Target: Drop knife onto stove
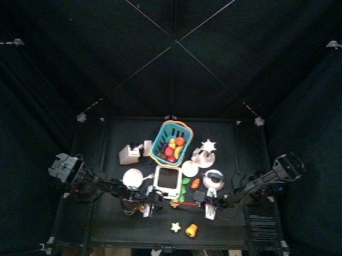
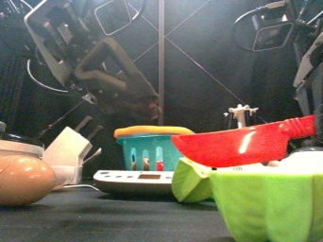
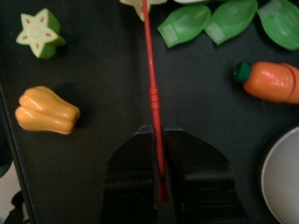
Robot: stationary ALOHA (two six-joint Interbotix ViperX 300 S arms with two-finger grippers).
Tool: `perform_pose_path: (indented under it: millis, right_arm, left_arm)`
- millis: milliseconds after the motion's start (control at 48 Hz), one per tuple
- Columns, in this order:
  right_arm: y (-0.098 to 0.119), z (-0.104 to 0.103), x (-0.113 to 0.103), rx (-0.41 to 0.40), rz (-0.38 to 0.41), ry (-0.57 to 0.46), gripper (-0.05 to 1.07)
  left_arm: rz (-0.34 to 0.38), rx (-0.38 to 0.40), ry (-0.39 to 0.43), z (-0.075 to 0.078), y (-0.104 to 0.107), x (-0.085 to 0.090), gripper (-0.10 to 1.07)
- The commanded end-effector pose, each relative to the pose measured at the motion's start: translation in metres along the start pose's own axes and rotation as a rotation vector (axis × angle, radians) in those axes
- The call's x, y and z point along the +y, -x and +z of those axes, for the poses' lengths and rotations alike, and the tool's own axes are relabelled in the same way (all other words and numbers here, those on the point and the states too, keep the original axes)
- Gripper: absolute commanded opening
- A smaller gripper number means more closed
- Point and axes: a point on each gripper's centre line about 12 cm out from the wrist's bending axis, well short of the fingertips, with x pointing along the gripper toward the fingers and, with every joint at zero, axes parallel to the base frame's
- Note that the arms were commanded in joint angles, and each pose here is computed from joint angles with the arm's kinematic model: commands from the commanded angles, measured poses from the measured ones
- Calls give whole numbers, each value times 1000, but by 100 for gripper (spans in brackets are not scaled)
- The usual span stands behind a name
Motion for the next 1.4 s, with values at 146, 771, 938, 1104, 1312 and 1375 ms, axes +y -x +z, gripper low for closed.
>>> perform_pose_path:
  millis: [146, 771, 938, 1104, 1312, 1375]
  right_arm:
    - [23, -19, -6, 16, 40, -55, 35]
    - [32, 30, -44, -204, 16, -50, 35]
    - [20, 63, -78, -290, -15, -119, 35]
    - [4, 81, -85, -351, 64, -127, 32]
    - [-25, 92, -90, -319, 60, -128, 32]
    - [-31, 95, -92, -309, 52, -136, 32]
  left_arm:
    - [45, -104, 7, 11, 17, 18, 72]
    - [84, -155, 10, 9, 33, 32, 72]
    - [91, -159, 10, 6, 39, 35, 72]
    - [91, -162, 7, 5, 42, 35, 72]
    - [97, -148, 5, -1, 45, 38, 72]
    - [95, -147, 0, -2, 46, 38, 72]
